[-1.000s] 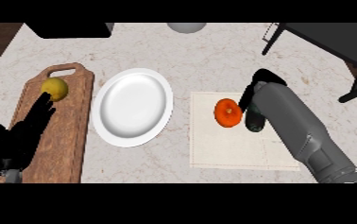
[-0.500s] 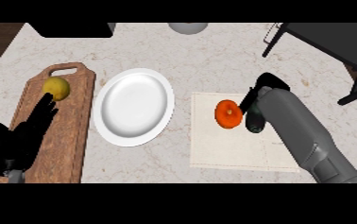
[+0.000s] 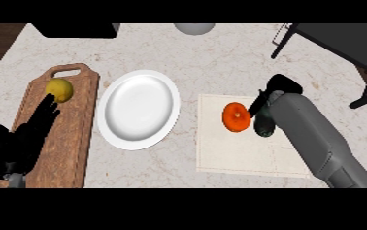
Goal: Pick the eggplant from the placemat and place it in the tiered shelf
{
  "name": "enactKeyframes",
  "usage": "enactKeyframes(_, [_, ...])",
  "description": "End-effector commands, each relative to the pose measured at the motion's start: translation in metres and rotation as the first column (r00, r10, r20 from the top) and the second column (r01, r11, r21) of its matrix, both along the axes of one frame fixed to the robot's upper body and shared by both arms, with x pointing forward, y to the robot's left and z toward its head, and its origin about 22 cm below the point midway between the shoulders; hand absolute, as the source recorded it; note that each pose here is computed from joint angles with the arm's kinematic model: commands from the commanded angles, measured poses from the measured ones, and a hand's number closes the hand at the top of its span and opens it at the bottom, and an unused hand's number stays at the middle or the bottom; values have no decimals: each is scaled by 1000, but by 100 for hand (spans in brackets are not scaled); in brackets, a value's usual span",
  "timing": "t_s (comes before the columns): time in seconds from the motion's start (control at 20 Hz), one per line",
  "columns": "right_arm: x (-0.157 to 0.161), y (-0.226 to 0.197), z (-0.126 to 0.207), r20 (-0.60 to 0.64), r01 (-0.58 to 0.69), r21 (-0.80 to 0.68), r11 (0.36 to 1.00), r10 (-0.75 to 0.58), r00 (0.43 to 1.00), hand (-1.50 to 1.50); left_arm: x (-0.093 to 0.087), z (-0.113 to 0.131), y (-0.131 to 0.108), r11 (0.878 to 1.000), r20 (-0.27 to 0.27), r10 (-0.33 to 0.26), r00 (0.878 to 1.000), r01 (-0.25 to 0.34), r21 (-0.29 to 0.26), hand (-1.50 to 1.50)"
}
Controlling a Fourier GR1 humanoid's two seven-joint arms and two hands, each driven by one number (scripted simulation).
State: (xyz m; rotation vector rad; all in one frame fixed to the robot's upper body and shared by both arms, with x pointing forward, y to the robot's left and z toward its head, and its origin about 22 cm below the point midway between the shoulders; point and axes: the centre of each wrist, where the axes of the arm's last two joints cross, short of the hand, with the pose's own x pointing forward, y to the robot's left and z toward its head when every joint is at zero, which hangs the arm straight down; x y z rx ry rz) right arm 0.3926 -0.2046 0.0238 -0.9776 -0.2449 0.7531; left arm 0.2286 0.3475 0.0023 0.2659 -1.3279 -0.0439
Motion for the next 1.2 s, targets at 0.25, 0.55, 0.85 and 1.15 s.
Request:
enactKeyframes(0.25, [6,-10,58,437,-331,-104,938,342,832,150,4,-8,-1,1000,13,-2,1000,2,-7,0])
enactKeyframes(0.55, [1,-22,94,583,-319,-127,939,331,742,150,-3,-12,6,1000,-10,-1,1000,1,5,0])
enactKeyframes(0.85, [-24,-11,174,699,-272,-64,960,238,674,150,10,0,2,1000,8,20,1000,-20,-11,0])
enactKeyframes(1.15, [-62,-19,232,847,-245,98,965,48,530,150,-10,-15,11,1000,-7,23,1000,-23,-4,0])
